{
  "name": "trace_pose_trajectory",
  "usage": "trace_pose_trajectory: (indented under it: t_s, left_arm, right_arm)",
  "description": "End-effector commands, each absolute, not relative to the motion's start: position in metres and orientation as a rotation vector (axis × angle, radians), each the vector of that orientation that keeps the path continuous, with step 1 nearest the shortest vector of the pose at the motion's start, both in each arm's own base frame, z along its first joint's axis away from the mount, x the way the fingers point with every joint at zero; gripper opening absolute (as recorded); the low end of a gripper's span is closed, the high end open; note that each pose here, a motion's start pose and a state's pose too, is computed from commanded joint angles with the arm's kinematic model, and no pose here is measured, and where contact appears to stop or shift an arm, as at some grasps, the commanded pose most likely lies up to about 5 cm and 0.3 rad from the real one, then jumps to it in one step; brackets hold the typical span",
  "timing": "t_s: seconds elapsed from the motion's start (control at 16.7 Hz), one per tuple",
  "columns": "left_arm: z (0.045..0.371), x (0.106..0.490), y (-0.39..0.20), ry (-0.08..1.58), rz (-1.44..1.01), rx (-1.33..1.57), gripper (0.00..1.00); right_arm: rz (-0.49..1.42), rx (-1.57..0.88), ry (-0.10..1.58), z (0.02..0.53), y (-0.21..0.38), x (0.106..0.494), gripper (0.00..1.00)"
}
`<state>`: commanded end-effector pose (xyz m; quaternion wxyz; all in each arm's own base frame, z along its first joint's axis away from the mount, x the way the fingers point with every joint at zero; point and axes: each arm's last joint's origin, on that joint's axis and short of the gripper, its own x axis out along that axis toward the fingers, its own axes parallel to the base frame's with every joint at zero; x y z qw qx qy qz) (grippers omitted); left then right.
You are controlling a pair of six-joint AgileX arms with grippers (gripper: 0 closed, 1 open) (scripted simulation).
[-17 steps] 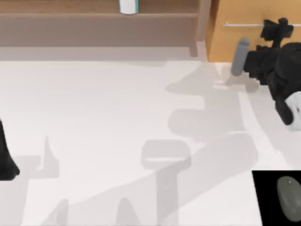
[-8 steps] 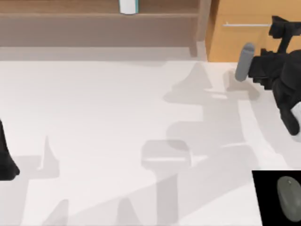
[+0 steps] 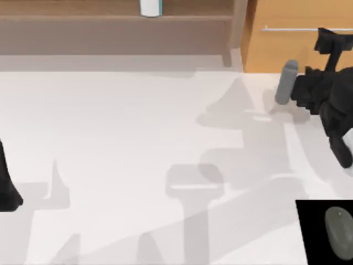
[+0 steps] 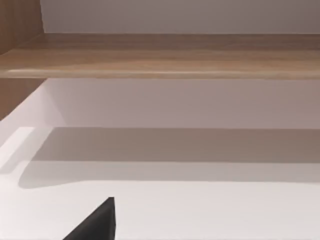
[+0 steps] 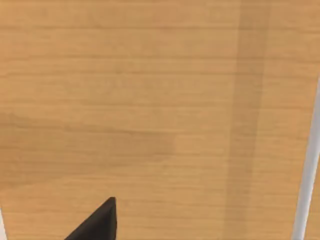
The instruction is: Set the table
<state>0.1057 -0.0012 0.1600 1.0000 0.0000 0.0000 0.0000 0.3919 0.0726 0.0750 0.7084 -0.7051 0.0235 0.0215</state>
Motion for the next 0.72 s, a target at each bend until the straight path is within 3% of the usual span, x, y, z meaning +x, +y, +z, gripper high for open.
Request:
trace_pose_trajectory:
  t_s: [0.36, 0.72]
  left_arm:
    - [0.160, 0.106, -0.001, 0.000, 0.000, 0.000, 1.00]
    - [0.160, 0.106, -0.001, 0.000, 0.000, 0.000, 1.00]
  right_arm:
    - [0.075, -1.409, -0.018, 0.084, 0.131, 0.383, 1.00]
    - [0.146, -0.957, -0.087, 0.108, 0.253, 0.371, 1.00]
